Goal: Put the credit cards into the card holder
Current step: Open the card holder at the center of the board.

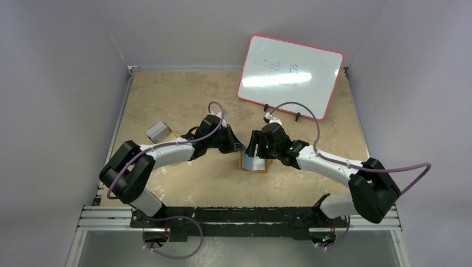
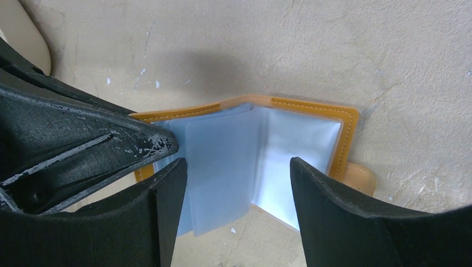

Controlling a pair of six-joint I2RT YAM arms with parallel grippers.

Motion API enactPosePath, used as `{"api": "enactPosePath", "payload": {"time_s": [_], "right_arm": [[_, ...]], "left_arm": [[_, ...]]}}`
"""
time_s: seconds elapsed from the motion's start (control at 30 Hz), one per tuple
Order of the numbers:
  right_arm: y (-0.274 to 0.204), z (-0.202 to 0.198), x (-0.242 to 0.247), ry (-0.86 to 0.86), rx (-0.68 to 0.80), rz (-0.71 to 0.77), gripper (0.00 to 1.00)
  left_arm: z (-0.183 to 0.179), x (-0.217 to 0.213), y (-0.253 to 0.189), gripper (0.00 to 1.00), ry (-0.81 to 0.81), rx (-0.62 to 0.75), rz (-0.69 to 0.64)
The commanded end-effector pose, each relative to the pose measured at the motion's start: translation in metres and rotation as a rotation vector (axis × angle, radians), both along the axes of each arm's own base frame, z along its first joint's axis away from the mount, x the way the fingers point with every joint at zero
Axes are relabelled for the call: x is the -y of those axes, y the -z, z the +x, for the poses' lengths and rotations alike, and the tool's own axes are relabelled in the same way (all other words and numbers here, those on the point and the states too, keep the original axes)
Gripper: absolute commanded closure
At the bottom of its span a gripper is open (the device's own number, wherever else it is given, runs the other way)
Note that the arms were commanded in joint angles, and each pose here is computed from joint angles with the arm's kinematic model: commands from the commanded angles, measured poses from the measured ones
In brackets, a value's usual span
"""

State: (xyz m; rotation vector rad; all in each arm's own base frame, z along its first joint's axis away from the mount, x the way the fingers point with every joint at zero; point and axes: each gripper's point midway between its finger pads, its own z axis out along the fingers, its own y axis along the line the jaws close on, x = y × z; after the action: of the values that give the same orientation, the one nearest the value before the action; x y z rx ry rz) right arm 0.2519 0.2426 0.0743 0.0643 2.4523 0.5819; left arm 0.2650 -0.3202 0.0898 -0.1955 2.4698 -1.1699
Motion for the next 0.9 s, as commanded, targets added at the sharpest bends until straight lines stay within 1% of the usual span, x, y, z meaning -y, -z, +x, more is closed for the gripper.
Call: {"api": "enactPosePath", "payload": {"time_s": [0.0, 0.13, 0.33, 0.47, 0.6, 0.7, 0.87], "right_arm": [[-0.013, 0.008, -0.007, 0.001, 0.042, 0.03, 0.3], [-0.006, 0.008, 0.0, 0.022, 0.029, -0.008, 0.3], [0.016, 0.006, 0.044, 0.129, -0.008, -0.22, 0.31], [0.016, 0.002, 0.063, 0.178, -0.03, -0.299, 0.31], [0.002, 0.0, 0.075, 0.213, -0.034, -0.349, 0.33], [-0.021, 0.009, 0.073, 0.224, 0.026, -0.341, 0.37], [-0.056, 0.002, 0.011, 0.072, 0.086, -0.075, 0.42]], "left_arm": [[0.009, 0.015, -0.042, 1.0, 0.021, 0.093, -0.099], [0.009, 0.017, -0.042, 1.0, 0.023, 0.088, -0.106], [0.008, 0.011, -0.035, 1.0, 0.028, 0.086, -0.054], [0.009, 0.007, -0.028, 1.0, 0.024, 0.085, -0.014], [0.009, 0.006, -0.024, 1.0, 0.023, 0.077, -0.001], [0.009, 0.006, -0.025, 1.0, 0.017, 0.074, -0.005], [0.01, 0.007, -0.024, 1.0, -0.003, 0.071, -0.03]]}}
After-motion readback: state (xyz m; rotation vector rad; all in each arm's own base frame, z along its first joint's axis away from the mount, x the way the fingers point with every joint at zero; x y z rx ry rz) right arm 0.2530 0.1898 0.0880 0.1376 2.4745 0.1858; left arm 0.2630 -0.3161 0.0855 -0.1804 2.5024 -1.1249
